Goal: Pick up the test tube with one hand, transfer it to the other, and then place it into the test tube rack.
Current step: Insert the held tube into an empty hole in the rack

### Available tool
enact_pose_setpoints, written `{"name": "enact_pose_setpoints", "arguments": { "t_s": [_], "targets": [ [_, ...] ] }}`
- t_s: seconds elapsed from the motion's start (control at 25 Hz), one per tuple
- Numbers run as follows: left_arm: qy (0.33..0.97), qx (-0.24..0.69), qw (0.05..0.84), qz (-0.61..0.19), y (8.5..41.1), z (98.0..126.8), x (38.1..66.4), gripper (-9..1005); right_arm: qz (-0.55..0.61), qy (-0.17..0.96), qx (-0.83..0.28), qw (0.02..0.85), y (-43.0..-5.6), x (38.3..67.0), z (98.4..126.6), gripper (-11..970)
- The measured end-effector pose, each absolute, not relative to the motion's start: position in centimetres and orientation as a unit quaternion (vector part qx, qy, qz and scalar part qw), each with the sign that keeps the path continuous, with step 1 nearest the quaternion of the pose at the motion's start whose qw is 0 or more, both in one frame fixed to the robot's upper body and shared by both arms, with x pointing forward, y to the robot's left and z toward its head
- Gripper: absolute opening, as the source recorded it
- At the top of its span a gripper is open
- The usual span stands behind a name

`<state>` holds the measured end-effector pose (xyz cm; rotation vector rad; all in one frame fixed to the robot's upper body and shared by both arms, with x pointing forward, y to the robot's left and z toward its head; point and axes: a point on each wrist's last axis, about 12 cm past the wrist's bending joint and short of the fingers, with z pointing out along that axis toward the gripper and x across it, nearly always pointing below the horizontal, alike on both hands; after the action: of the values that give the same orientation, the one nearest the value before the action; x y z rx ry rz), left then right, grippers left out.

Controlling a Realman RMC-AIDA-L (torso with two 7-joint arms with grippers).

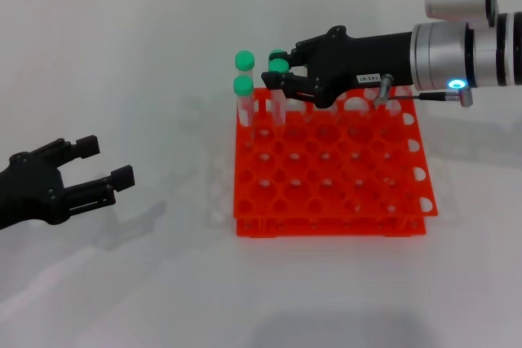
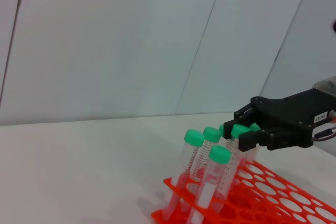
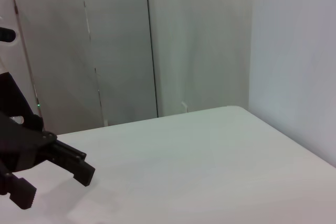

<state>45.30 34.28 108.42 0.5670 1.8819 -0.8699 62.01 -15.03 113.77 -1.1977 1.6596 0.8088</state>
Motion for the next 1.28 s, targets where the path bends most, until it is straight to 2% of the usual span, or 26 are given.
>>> {"name": "enact_pose_setpoints", "arguments": {
  "t_s": [0.88,1.12,1.28],
  "targets": [
    [0.770,0.232,0.476,-0.356,34.28,108.42,45.29,895,0.330,0.668,-0.491,0.451,-14.93,61.77,113.80,272],
    [0.770,0.232,0.476,-0.356,34.28,108.42,45.29,895,0.330,0.668,-0.490,0.453,-14.94,61.81,113.85,511],
    [0.769,0.232,0.476,-0.357,34.26,108.44,45.25,895,0.340,0.662,-0.486,0.458,-15.16,61.61,114.16,515]
  ]
}}
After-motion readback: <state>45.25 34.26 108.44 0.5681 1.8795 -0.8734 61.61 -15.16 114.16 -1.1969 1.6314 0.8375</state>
